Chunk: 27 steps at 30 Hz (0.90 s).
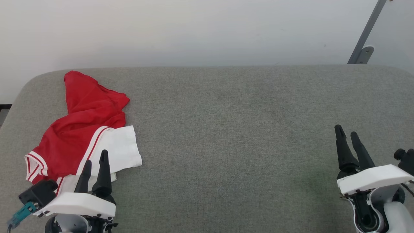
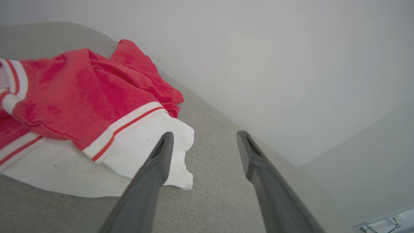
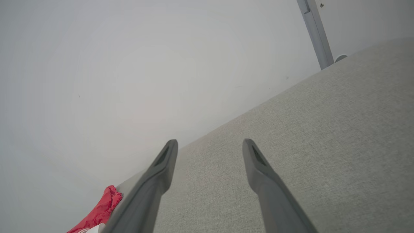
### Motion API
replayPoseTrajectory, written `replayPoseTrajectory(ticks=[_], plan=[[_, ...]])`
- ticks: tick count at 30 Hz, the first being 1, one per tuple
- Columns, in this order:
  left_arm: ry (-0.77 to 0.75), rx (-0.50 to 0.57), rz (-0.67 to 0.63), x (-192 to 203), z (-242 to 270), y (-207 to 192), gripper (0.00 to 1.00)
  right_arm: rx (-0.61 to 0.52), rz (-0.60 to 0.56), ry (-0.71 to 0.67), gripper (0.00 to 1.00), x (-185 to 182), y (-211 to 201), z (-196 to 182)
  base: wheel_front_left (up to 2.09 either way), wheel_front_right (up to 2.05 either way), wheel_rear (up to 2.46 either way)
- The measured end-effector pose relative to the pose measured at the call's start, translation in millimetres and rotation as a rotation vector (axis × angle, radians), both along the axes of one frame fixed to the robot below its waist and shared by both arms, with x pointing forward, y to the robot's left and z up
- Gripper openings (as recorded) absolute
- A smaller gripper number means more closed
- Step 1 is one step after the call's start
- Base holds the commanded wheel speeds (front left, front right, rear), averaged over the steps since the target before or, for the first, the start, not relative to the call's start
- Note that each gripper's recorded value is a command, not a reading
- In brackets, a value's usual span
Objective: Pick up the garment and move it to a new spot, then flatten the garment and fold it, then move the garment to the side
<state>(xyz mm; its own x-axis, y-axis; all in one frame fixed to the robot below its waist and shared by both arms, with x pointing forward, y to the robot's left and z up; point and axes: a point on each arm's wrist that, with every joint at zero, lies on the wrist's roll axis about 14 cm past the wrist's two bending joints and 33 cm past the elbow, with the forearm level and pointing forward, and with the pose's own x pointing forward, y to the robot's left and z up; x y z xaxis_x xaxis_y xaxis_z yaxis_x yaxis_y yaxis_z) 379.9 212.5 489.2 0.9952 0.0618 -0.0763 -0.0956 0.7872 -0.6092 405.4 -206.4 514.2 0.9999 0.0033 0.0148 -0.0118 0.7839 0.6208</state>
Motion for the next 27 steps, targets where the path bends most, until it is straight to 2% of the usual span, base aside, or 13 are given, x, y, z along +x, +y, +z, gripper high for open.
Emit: replayPoseTrajectory(ticks=[13,27], plan=[[-0.005,0.211,-0.016,1,4,-2,1.0,-0.21,0.018,-0.037,1.0,6,2,8,0.0,0.0,0.0],[-0.017,0.377,-0.03,3,6,-7,1.0,-0.386,0.037,-0.086,1.0,16,7,19,0.0,0.0,0.0]])
